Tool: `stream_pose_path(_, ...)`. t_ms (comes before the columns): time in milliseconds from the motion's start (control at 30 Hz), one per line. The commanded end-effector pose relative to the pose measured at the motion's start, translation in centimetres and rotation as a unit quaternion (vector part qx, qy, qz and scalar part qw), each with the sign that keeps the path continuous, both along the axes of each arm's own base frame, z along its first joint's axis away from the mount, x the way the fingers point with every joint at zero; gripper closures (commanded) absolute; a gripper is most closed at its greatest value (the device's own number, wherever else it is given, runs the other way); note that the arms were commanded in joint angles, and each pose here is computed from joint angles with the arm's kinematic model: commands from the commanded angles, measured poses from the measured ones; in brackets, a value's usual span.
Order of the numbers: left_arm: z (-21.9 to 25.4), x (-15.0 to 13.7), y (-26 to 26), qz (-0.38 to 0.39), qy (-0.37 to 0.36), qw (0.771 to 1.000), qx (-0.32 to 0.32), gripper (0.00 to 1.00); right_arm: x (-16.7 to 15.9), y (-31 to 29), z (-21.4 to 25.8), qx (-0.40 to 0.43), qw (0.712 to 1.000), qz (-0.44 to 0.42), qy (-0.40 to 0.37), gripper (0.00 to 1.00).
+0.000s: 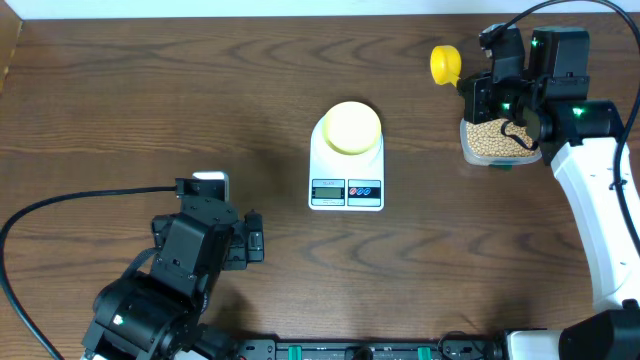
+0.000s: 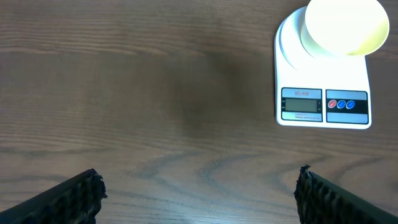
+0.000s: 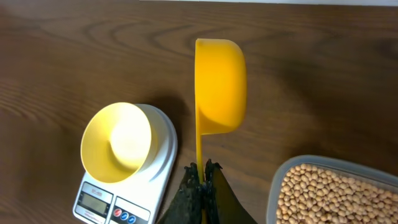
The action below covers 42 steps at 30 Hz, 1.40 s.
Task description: Scoop item into bowl and weigh 50g on scale
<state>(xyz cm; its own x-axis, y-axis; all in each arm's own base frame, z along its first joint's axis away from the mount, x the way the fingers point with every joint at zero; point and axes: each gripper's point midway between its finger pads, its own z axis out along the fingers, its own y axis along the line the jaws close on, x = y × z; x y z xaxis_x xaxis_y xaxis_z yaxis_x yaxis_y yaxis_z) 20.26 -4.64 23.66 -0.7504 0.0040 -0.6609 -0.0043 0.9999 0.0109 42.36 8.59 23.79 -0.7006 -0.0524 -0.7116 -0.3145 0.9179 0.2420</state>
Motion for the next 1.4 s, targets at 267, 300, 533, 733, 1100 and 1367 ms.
stream_pose_path(267,0.1,0.1,0.5,0.01,-0.004,1.0,0.01,0.0,1.1,0.1,1.6,0.012,0.999,-0.009,-0.034,0.99)
stream_pose_path(300,0.1,0.1,0.5,0.01,-0.004,1.0,0.01,0.0,1.2,0.1,1.8,0.007,0.999,-0.004,-0.042,0.99)
stream_pose_path(533,0.1,0.1,0.5,0.01,-0.004,1.0,0.01,0.0,1.4,0.3,2.1,0.012,0.999,0.001,-0.049,0.99)
stream_pose_path(733,0.1,0.1,0.5,0.01,-0.004,1.0,0.01,0.0,1.6,0.3,2.4,0.03,0.998,-0.015,-0.047,0.99)
stream_pose_path(1100,0.1,0.1,0.5,0.01,-0.004,1.0,0.01,0.0,2.0,0.4,2.9,0.078,0.995,-0.056,-0.031,0.99)
stream_pose_path(1367,0.1,0.1,0.5,0.01,-0.004,1.0,0.01,0.0,1.8,0.6,2.7,0.083,0.994,-0.059,-0.024,0.99)
